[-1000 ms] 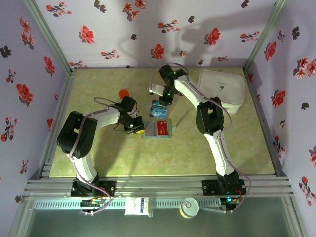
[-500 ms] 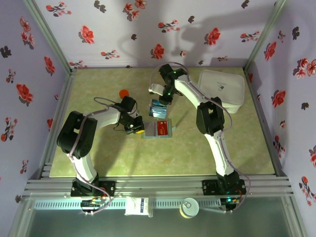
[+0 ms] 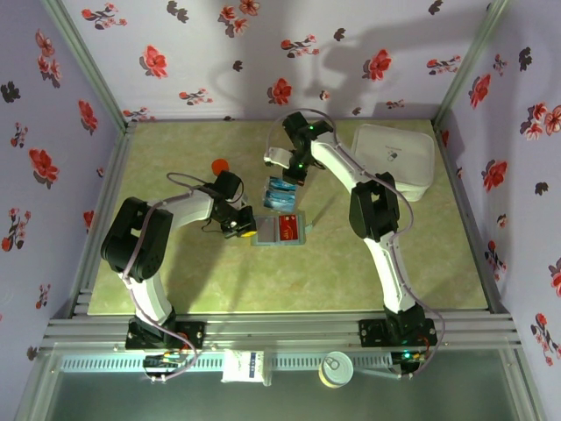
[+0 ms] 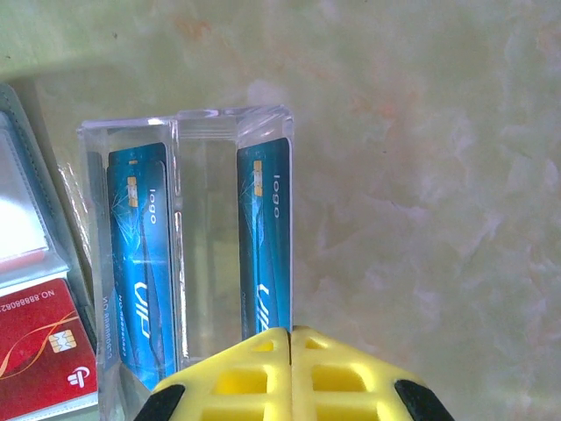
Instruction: Take the credit cards out of the card holder
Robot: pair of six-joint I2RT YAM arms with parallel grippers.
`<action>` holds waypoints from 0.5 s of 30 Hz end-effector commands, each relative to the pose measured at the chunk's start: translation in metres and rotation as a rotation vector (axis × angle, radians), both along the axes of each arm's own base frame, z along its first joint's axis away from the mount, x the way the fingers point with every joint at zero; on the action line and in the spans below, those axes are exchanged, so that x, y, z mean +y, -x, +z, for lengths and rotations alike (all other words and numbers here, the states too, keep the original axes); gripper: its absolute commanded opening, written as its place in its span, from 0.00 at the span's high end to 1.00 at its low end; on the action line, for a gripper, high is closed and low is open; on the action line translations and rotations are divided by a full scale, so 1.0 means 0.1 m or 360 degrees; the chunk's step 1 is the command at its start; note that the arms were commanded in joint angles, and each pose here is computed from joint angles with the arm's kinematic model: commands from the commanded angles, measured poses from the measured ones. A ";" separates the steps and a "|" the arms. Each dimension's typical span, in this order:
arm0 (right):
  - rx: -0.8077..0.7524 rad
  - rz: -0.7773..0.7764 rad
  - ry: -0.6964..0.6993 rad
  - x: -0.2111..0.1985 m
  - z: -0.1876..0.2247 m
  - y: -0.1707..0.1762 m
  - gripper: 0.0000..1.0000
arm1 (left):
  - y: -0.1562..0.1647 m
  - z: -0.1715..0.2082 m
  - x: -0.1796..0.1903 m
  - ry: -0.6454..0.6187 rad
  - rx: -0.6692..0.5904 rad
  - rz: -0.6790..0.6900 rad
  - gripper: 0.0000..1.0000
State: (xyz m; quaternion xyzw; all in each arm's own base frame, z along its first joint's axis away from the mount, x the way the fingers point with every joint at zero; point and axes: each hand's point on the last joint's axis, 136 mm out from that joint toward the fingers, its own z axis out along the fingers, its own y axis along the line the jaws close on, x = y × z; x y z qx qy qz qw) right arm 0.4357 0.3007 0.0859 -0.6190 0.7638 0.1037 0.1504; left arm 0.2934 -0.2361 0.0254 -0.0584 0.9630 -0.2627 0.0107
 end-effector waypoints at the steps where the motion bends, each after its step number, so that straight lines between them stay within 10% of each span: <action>1: -0.0054 0.0013 -0.0055 0.04 0.27 0.02 1.00 | 0.01 -0.02 0.06 -0.0035 0.0028 -0.0012 0.95; 15: -0.0091 0.0011 -0.0147 0.07 0.53 0.07 0.96 | 0.02 -0.04 0.06 -0.0036 0.0029 -0.0007 0.95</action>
